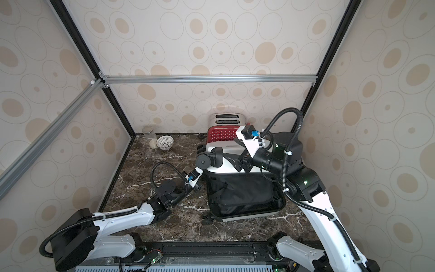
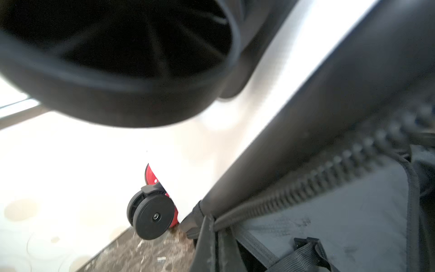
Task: Open the suitcase zippers
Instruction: Open the suitcase at the center of the board.
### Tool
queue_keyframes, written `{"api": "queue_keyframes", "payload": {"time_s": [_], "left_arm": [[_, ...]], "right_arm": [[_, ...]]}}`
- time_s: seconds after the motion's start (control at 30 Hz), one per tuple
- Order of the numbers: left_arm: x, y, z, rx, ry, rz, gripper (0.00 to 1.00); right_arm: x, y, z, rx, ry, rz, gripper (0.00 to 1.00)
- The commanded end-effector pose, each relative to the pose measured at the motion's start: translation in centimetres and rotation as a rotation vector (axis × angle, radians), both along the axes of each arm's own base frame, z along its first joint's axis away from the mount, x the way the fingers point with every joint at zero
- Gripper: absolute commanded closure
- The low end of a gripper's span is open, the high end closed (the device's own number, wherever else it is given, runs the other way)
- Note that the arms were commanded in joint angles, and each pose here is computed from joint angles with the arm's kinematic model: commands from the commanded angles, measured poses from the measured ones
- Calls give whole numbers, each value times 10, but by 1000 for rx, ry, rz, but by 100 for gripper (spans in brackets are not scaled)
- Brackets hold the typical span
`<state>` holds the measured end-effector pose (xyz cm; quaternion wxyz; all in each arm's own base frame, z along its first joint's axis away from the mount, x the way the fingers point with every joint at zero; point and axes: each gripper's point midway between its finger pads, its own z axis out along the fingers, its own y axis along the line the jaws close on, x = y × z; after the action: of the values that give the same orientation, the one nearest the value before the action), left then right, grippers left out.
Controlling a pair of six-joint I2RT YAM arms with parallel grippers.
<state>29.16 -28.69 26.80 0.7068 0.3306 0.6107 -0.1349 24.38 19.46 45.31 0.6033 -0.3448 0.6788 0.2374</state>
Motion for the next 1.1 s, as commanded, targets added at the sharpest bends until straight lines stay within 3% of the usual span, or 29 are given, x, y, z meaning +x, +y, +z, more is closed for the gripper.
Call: {"api": "queue_keyframes", "payload": {"time_s": [0.0,0.2,0.3,0.43,0.57,0.77,0.8,0.87,0.93,0.97,1.0,1.07], "left_arm": [[22,22,61,-128,50,102,100],[64,67,92,-129,138,230,100],[93,87,91,-75,206,285,100],[135,108,87,-53,263,338,100],[188,116,68,-6,409,308,100],[230,113,45,87,446,325,100],[236,114,44,102,457,333,95],[241,115,52,99,459,341,43],[237,117,65,65,435,345,8],[230,119,73,37,412,347,2],[222,123,81,8,385,354,2],[204,136,91,-46,325,396,1]], "right_arm": [[28,-53,-9,-10,2,-348,20],[37,-102,-13,1,28,-613,18],[48,-110,-26,12,83,-660,17],[71,-113,-62,41,233,-683,18],[93,-100,-101,77,347,-635,20],[115,-92,-142,96,422,-612,21],[118,-92,-146,100,432,-611,21],[125,-95,-153,115,450,-615,20],[132,-107,-160,123,449,-651,17],[136,-116,-162,133,442,-679,13],[140,-128,-165,143,433,-713,3],[144,-149,-170,169,414,-774,0]]}}
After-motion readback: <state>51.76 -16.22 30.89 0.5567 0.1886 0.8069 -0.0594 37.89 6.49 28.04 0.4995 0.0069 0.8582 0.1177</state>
